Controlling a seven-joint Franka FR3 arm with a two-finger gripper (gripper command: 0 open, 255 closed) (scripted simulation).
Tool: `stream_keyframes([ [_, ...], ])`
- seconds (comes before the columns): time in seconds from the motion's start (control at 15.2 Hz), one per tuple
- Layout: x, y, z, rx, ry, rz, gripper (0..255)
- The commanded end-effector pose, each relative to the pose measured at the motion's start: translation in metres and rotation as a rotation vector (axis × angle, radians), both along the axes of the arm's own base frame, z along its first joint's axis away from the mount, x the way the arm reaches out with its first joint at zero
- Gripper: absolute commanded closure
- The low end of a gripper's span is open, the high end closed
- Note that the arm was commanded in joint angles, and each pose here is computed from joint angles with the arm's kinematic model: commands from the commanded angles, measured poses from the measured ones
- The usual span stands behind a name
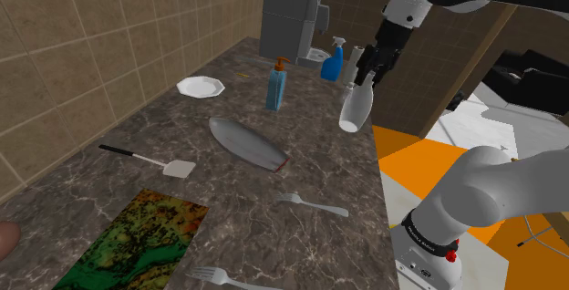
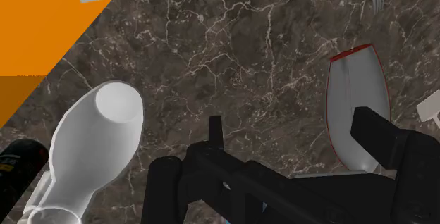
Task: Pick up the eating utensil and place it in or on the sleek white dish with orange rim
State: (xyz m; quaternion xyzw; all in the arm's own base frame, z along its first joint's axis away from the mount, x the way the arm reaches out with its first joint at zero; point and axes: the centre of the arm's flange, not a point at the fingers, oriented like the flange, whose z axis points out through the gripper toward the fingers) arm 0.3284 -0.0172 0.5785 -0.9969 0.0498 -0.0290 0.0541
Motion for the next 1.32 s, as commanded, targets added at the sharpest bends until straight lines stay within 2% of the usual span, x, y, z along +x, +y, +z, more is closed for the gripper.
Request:
stream_keyframes([
  [0.0,0.0,0.0,0.0,0.0,0.0,0.0,0],
  [0.59,0.006,0.08,-0.084,0.021,0.061,0.229,0],
  [1.25,-0.015,0.169,-0.175,0.044,0.128,0.483,0],
])
